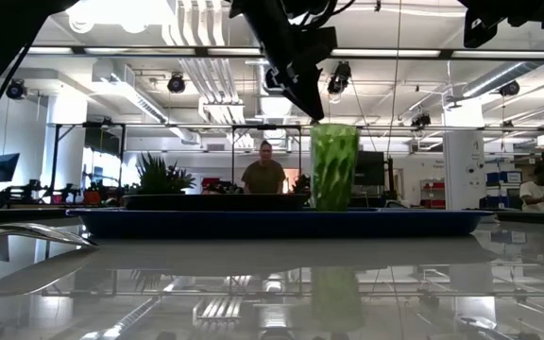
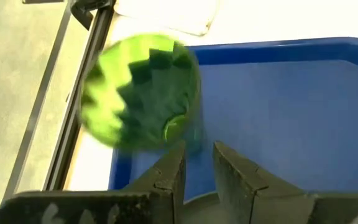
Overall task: Pick and place plate/cup/fork/spoon on tray
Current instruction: Put the orange fork on the blue tray to the bottom of the green cup
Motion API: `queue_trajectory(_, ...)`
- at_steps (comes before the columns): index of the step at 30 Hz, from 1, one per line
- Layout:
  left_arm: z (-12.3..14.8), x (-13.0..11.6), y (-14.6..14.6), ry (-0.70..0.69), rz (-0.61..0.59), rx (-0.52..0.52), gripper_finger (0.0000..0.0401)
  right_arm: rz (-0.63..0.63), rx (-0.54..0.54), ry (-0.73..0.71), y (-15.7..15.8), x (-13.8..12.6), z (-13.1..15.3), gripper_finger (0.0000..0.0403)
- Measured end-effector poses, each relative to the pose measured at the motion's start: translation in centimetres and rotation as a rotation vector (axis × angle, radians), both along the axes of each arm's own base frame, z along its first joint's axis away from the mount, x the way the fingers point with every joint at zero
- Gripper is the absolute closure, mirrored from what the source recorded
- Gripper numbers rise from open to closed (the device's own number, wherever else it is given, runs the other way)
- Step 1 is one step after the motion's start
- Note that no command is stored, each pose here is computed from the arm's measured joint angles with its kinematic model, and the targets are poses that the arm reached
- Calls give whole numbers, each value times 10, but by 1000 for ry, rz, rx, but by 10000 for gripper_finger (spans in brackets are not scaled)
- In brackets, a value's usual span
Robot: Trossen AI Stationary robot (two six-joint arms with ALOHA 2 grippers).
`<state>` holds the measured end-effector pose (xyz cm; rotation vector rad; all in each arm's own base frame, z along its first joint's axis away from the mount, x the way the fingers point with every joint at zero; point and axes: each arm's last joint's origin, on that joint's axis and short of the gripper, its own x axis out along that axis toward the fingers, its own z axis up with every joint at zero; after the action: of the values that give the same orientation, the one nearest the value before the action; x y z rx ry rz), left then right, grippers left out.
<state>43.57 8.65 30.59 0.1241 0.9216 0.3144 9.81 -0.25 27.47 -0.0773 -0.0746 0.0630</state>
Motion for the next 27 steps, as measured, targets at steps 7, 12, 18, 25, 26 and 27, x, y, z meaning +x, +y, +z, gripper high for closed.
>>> queue_trajectory(7,0,0,0,0,7,-4,340,0,4,1,0,0,0,394)
queue_trajectory(12,4,-3,-9,-9,3,-15,340,-42,20,41,-1,0,-4,394)
queue_trajectory(18,25,-23,-42,-64,-78,-1,340,-203,68,123,-6,1,-12,394)
queue_trajectory(25,30,-73,-80,-248,-174,15,340,-213,136,170,-7,7,-16,394)
queue_trajectory(26,29,-82,-84,-280,-178,7,340,-214,144,187,-7,10,-18,394)
queue_trajectory(27,26,-91,-88,-303,-181,-4,340,-218,162,207,-7,14,-20,394)
